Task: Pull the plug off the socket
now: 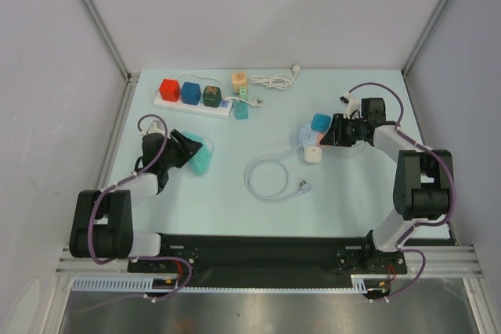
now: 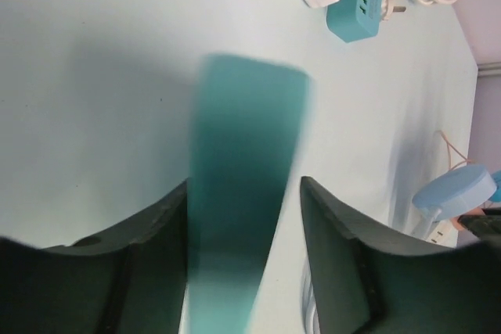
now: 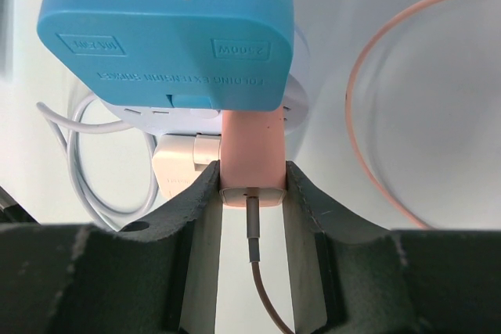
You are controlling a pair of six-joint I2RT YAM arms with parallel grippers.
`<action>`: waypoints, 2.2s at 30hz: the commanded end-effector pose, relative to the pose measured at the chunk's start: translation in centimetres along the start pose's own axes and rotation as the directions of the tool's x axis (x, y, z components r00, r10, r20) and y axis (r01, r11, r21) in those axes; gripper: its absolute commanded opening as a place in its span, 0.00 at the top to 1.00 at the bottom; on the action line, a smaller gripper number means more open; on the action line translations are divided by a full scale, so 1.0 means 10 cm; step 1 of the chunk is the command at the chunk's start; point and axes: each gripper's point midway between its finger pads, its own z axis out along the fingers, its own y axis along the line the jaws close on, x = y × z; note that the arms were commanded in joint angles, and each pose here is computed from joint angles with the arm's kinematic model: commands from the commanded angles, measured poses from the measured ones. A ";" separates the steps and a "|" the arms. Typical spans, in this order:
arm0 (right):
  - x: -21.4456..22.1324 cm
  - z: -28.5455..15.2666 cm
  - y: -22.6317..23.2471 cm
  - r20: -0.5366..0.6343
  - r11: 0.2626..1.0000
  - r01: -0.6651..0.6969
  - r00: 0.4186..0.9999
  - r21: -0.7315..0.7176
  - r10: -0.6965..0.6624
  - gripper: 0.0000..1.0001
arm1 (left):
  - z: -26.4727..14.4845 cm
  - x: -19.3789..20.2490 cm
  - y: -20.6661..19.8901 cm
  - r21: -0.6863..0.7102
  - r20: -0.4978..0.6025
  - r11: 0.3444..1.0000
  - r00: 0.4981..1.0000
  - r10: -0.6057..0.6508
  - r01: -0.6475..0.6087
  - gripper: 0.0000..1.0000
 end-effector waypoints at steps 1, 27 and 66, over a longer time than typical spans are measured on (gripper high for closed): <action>-0.30 -0.14 0.23 0.090 0.995 0.083 0.993 -0.061 -0.077 1.00 | 0.01 -0.24 -0.13 0.032 0.076 0.997 0.995 0.068 -0.071 0.39; -0.25 -0.16 0.46 0.081 0.969 0.197 0.979 -0.149 -0.187 1.00 | -0.73 0.26 -1.24 0.369 0.140 0.830 0.908 0.395 -0.418 0.00; -0.28 -0.32 0.72 0.135 0.934 0.292 0.954 -0.204 -0.269 1.00 | 0.77 2.05 -2.94 0.575 -0.067 0.579 0.672 0.737 -0.578 1.00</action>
